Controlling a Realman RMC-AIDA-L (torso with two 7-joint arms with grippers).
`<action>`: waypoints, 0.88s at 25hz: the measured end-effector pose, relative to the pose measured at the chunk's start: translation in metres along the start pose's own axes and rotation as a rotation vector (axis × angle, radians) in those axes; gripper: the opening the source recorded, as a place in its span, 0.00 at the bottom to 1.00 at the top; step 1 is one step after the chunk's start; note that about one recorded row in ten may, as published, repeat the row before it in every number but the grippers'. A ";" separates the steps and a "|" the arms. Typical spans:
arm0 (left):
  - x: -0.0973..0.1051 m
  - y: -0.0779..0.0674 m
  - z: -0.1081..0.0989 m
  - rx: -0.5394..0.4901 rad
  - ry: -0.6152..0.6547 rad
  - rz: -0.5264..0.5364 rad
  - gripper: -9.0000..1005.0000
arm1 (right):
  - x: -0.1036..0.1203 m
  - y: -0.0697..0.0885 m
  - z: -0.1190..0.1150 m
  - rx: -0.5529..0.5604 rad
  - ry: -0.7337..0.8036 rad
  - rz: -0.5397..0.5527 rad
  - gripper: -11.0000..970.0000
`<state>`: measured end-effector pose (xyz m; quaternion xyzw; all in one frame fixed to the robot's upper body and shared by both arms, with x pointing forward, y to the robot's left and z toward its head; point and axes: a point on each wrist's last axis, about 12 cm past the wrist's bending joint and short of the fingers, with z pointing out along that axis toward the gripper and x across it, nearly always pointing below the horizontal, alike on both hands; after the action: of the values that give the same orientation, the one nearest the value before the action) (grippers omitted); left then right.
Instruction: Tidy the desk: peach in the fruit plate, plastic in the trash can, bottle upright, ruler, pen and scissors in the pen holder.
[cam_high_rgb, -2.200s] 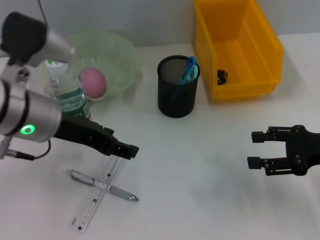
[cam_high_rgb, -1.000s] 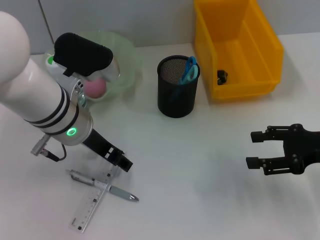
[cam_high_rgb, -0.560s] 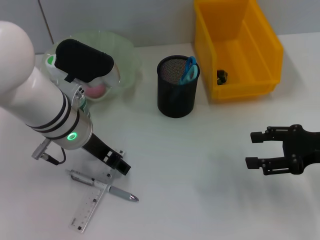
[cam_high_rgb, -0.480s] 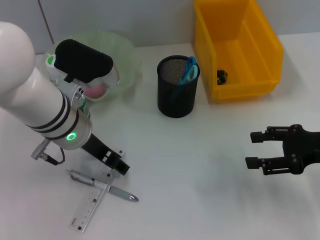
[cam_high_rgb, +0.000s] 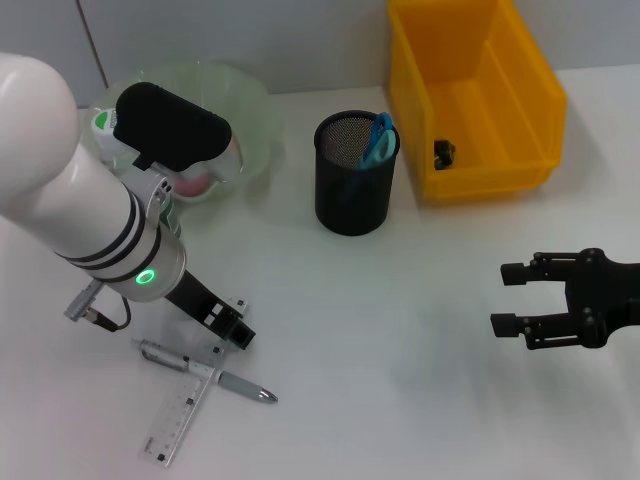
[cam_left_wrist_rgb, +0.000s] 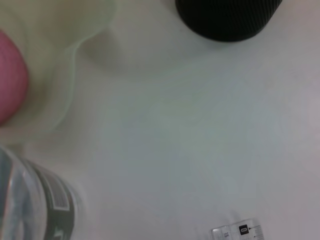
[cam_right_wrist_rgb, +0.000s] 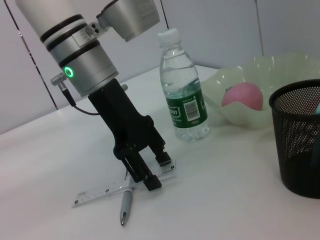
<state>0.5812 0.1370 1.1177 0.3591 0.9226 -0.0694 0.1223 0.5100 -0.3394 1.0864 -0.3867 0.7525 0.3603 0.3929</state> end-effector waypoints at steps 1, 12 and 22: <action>0.000 0.000 0.000 0.000 0.000 0.000 0.68 | 0.000 0.000 0.000 0.000 0.000 0.000 0.80; 0.000 -0.003 0.003 -0.008 0.006 0.024 0.58 | 0.000 0.001 0.000 -0.006 -0.001 0.002 0.80; -0.003 -0.008 -0.002 -0.013 -0.011 0.050 0.40 | 0.001 0.002 0.000 -0.007 -0.003 0.005 0.80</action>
<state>0.5780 0.1295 1.1206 0.3808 0.9132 -0.0621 0.1313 0.5082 -0.3387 1.0858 -0.3857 0.7517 0.3646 0.3915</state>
